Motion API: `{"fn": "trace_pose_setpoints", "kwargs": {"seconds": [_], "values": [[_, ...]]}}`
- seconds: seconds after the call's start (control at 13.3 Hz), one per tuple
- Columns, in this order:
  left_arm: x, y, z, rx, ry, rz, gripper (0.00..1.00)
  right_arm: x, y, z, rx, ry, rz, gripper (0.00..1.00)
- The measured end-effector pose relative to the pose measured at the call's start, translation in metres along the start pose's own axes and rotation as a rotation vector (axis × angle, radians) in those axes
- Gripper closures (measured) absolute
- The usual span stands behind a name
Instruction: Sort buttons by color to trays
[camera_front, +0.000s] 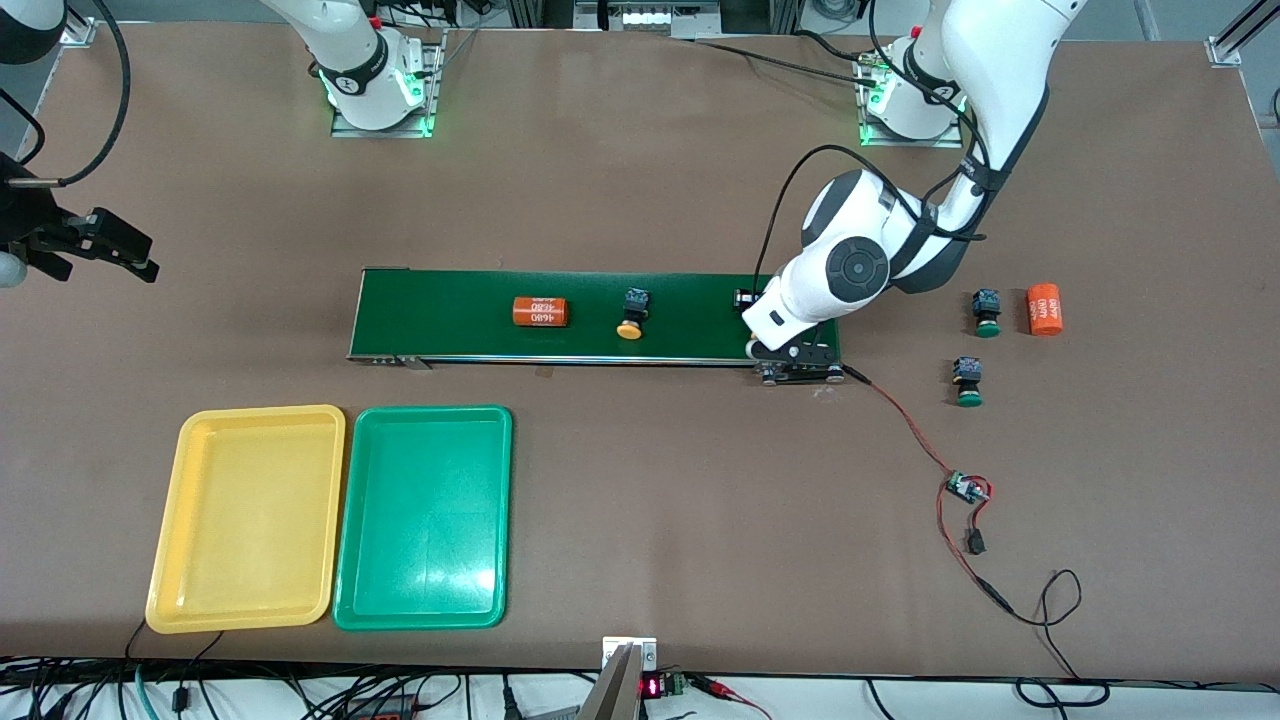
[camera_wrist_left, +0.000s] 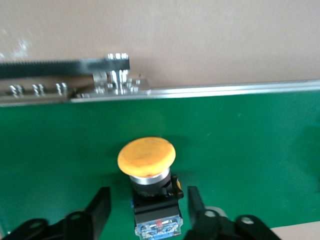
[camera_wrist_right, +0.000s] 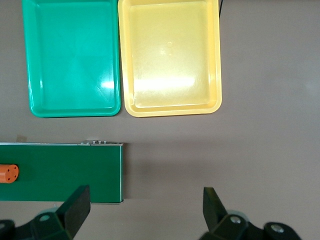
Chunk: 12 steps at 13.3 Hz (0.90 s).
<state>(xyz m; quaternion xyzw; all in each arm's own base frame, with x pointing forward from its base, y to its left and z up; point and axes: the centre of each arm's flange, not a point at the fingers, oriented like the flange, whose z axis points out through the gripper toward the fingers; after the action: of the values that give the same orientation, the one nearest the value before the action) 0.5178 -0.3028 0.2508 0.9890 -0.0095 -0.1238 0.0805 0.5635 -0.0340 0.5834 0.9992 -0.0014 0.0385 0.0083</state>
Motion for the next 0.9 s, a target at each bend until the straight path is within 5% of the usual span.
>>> {"fn": "trace_pose_setpoints", "kwargs": {"seconds": [0.23, 0.45, 0.6, 0.75, 0.9], "values": [[0.001, -0.019, -0.059, 0.016, 0.019, -0.033, 0.00, 0.001, 0.004, 0.004, -0.002, -0.004, 0.008, 0.00], [0.005, -0.096, -0.113, 0.073, 0.002, -0.149, 0.00, 0.005, 0.005, 0.010, -0.004, -0.004, 0.009, 0.00], [0.011, -0.155, -0.116, 0.193, -0.018, -0.173, 0.00, 0.009, 0.004, 0.017, -0.006, -0.014, 0.009, 0.00], [0.011, -0.200, -0.109, 0.296, -0.071, -0.126, 0.00, 0.012, 0.004, 0.026, -0.009, -0.029, 0.007, 0.00], [0.011, -0.260, -0.105, 0.313, -0.137, -0.039, 0.00, 0.014, 0.003, 0.035, -0.011, -0.046, 0.003, 0.00]]}}
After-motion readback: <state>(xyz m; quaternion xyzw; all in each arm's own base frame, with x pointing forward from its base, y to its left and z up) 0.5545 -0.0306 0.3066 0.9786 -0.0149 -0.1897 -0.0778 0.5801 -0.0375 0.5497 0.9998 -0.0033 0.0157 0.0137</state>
